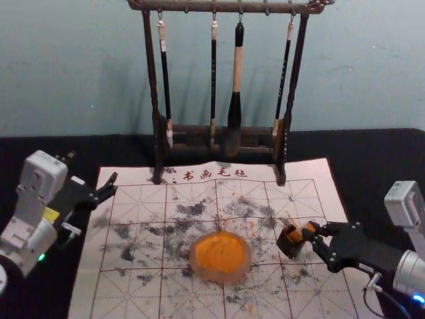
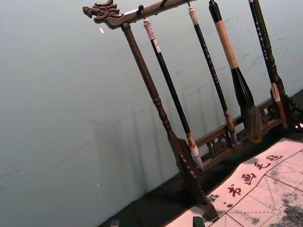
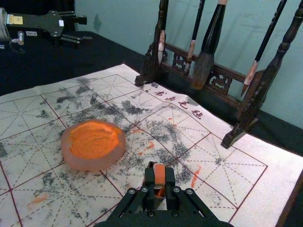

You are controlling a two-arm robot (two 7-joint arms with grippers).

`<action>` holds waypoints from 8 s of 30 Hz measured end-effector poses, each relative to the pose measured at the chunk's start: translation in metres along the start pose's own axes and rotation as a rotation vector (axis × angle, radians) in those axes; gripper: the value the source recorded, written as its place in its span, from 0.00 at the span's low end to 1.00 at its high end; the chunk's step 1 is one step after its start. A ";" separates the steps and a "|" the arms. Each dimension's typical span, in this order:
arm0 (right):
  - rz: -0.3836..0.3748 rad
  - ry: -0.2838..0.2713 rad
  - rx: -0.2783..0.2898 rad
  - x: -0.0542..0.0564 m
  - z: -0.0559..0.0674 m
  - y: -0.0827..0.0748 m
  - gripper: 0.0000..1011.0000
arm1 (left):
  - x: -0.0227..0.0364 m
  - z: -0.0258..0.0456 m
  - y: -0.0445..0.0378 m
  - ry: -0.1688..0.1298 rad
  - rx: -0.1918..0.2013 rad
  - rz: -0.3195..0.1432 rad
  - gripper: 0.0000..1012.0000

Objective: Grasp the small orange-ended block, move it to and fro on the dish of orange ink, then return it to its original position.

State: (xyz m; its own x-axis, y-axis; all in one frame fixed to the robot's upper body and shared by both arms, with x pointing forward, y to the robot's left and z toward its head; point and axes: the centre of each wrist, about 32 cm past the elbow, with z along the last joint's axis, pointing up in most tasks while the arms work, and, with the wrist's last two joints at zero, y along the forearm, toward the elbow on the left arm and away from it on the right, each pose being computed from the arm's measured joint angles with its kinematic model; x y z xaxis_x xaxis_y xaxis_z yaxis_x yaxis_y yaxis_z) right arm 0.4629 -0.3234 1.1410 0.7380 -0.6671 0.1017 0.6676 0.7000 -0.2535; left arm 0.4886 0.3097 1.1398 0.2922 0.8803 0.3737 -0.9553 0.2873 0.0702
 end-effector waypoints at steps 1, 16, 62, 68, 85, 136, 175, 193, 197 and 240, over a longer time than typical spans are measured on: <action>-0.002 0.000 0.001 0.000 0.001 0.000 0.09 | 0.0000 0.0000 0.0000 0.000 0.000 0.000 0.99; -0.021 -0.016 0.059 0.004 0.021 -0.012 0.09 | 0.0000 0.0000 0.0000 0.000 0.000 0.000 0.99; 0.292 -0.206 -0.002 -0.009 0.051 0.049 0.09 | 0.0000 0.0000 0.0000 0.000 0.000 0.000 0.99; 0.312 -0.222 -0.016 -0.012 0.052 0.052 0.09 | 0.0000 0.0000 0.0000 0.000 0.000 0.000 0.99; 0.360 -0.255 -0.052 -0.018 0.052 0.065 0.09 | 0.0000 0.0000 0.0000 0.000 0.000 0.000 0.99; 0.306 -0.301 -0.111 -0.005 0.062 0.089 0.09 | 0.0000 0.0000 0.0000 0.000 0.000 0.000 0.99; 0.382 -0.333 -0.113 -0.019 0.067 0.089 0.09 | 0.0000 0.0000 0.0000 0.000 0.000 0.000 0.99; 0.328 -0.356 -0.140 -0.010 0.073 0.100 0.09 | 0.0000 0.0000 0.0000 0.000 0.000 0.000 0.99; 0.318 -0.357 -0.146 -0.007 0.072 0.099 0.09 | 0.0000 0.0000 0.0000 0.000 0.000 0.000 0.99; 0.380 -0.401 -0.173 -0.016 0.083 0.083 0.09 | 0.0000 0.0000 0.0000 0.000 0.000 0.000 0.99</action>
State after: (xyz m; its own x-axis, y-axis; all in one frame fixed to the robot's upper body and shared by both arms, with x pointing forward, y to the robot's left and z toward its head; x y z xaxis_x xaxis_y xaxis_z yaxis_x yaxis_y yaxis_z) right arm 0.5147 -0.2341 1.1978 0.9248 -0.2047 0.3206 0.3476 0.7971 -0.4937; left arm 0.4886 0.3097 1.1398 0.2923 0.8803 0.3737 -0.9552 0.2874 0.0703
